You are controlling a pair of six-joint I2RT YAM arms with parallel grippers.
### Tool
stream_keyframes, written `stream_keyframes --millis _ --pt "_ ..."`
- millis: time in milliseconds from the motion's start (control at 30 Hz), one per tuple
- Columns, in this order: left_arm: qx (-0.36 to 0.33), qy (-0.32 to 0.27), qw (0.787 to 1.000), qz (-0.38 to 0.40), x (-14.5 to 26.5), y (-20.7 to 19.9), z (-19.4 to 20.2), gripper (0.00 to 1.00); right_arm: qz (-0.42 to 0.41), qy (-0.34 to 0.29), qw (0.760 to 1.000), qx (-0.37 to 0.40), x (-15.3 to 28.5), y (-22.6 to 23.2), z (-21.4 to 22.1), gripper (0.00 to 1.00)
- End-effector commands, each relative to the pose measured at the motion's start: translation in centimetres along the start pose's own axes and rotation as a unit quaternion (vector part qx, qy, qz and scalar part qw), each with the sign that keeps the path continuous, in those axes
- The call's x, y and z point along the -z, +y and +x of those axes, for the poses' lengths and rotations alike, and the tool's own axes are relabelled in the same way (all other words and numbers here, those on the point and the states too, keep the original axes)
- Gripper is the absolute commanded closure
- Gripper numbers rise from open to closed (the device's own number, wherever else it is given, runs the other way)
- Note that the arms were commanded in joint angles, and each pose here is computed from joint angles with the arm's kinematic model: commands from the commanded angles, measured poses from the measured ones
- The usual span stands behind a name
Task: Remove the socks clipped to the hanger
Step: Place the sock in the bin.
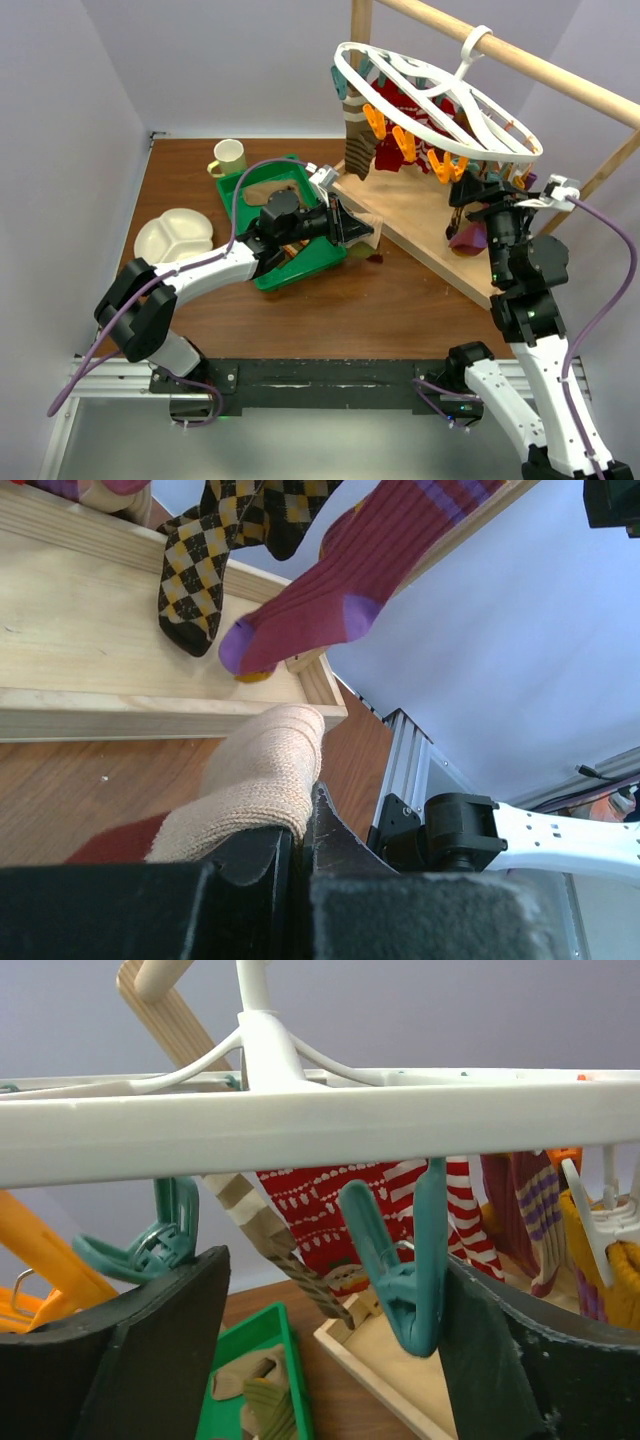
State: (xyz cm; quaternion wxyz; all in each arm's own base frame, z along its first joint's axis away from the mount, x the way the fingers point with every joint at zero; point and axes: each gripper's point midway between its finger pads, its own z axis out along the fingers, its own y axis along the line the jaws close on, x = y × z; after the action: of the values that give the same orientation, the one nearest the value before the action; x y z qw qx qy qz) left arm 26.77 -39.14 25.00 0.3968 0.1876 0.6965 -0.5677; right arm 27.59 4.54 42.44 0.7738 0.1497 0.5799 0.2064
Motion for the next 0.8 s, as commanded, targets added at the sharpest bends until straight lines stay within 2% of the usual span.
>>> stream_keyframes --millis 0,367,767 --pt "-0.02 -0.029 0.999 0.016 0.4 -1.1 -1.8 1.0 0.012 0.0 1.0 -0.011 1.3 -0.6 -0.2 0.16" --pt "-0.027 -0.056 0.998 -0.022 1.0 0.4 -4.7 1.0 0.039 0.036 0.999 -0.009 3.9 -2.3 1.6 0.13" --pt "-0.043 -0.116 0.981 -0.15 5.7 5.2 -11.2 1.0 0.069 0.1 0.993 -0.012 5.7 -4.7 6.4 0.12"
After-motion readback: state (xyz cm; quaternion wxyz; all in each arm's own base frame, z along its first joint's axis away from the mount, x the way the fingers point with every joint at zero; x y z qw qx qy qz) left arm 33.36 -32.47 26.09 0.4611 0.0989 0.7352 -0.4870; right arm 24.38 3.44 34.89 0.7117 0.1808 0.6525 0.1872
